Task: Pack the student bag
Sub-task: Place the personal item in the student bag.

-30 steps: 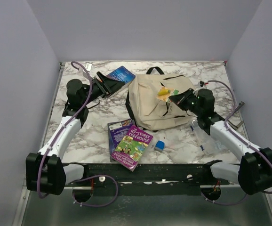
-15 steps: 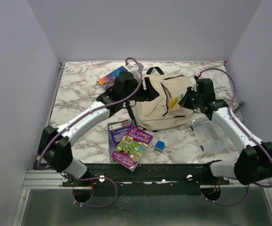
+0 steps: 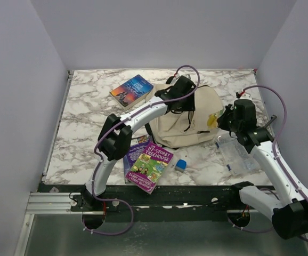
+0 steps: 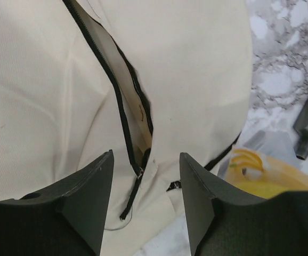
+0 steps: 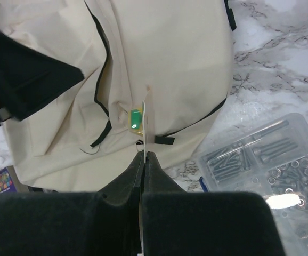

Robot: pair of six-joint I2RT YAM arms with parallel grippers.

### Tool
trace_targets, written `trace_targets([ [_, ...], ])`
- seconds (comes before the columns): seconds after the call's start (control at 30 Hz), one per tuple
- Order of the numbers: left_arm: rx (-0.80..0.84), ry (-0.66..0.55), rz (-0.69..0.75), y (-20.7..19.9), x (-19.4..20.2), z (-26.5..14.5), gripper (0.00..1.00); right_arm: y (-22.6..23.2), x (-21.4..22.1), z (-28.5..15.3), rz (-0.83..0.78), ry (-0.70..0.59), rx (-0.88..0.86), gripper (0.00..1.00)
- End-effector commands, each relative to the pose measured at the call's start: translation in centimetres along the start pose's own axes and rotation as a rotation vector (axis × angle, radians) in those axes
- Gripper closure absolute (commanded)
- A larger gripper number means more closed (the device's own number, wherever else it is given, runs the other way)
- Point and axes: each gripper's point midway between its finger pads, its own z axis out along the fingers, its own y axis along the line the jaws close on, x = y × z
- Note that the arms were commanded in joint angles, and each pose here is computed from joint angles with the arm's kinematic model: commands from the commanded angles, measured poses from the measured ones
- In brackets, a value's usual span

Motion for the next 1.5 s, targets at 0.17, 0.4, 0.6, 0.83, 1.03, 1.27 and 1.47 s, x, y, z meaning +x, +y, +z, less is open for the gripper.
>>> trace_targets([
  [0.17,-0.240,0.028,0.015,2.9,1.5,3.1,0.52,0.2,-0.7,-2.2,-0.018,-0.060,-0.048,0.99],
  [0.4,-0.274,0.070,0.032,3.2,3.7,5.0,0.52,1.0,-0.6,-2.8,-0.023,-0.062,-0.101,0.99],
  [0.6,-0.313,0.082,0.019,4.0,4.6,5.8,0.76,1.4,-0.6,-2.8,-0.028,-0.051,-0.119,0.99],
  [0.83,-0.324,0.110,0.061,4.2,4.8,5.8,0.78,1.6,-1.0,-3.4,-0.029,-0.057,-0.130,0.99],
  [1.03,-0.261,0.130,0.098,3.2,4.4,5.5,1.00,2.4,0.1,-3.2,-0.012,-0.011,-0.173,0.99],
  [1.27,-0.145,-0.060,0.146,0.5,-0.3,0.8,1.00,4.8,1.2,-2.8,0.067,0.029,-0.306,0.99],
  [1.47,-0.055,-0.156,0.125,-1.5,-2.6,-2.3,1.00,5.8,1.4,-1.4,0.082,0.063,-0.338,1.00],
])
